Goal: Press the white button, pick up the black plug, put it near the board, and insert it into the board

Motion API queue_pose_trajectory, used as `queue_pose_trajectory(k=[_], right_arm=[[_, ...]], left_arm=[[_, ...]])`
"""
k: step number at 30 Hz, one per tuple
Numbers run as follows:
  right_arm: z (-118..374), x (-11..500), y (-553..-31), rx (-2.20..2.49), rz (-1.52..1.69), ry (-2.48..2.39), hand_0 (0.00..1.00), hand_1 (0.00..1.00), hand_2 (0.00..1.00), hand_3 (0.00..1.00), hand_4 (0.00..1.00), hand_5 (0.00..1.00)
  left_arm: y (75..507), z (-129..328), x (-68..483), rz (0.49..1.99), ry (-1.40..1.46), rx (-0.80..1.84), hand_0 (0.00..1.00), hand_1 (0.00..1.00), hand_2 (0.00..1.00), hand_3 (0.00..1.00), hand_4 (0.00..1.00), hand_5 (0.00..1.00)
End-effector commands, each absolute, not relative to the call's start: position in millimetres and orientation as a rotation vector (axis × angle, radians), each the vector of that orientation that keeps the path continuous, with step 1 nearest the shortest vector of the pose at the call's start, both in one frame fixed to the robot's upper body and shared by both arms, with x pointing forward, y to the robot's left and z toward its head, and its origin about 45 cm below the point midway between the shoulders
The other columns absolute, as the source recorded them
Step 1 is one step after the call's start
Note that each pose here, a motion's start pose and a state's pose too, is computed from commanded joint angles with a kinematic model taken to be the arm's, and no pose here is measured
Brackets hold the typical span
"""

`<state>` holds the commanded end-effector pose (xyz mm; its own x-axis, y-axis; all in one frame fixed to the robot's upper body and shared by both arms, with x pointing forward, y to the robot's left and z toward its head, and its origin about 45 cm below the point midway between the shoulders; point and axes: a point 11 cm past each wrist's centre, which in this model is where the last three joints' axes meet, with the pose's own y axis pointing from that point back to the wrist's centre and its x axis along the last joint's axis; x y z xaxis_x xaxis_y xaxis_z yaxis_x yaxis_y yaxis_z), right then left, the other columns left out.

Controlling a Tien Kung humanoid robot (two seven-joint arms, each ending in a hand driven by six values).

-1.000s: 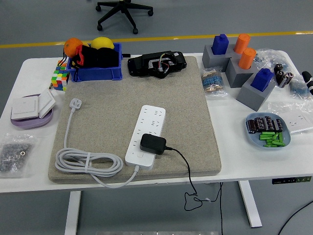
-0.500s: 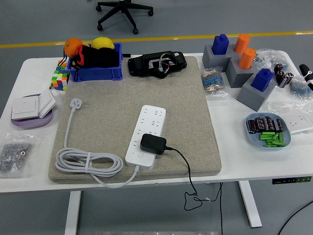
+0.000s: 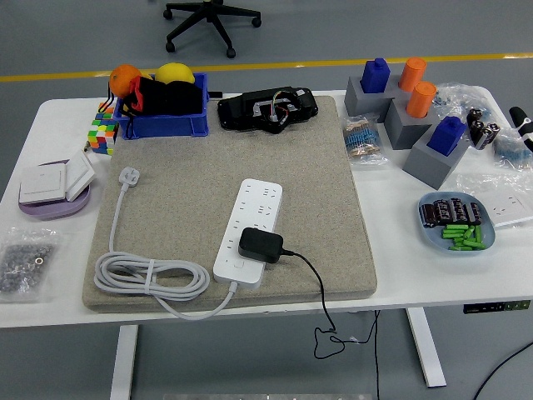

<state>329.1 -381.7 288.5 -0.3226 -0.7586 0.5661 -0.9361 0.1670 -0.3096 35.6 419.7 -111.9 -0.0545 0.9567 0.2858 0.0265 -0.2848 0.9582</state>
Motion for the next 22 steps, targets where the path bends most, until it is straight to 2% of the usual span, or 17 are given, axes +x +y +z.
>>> queue_pose_trajectory(k=[22], right_arm=[[293.2,328.2,-380.4,1.633,0.938,-2.18,0.871,0.781,0.746,0.662,0.833,0.543]], left_arm=[[421.4,-111.0,39.2,1.456,1.104,1.407,0.625,0.632,0.64,0.695,0.588,0.377]])
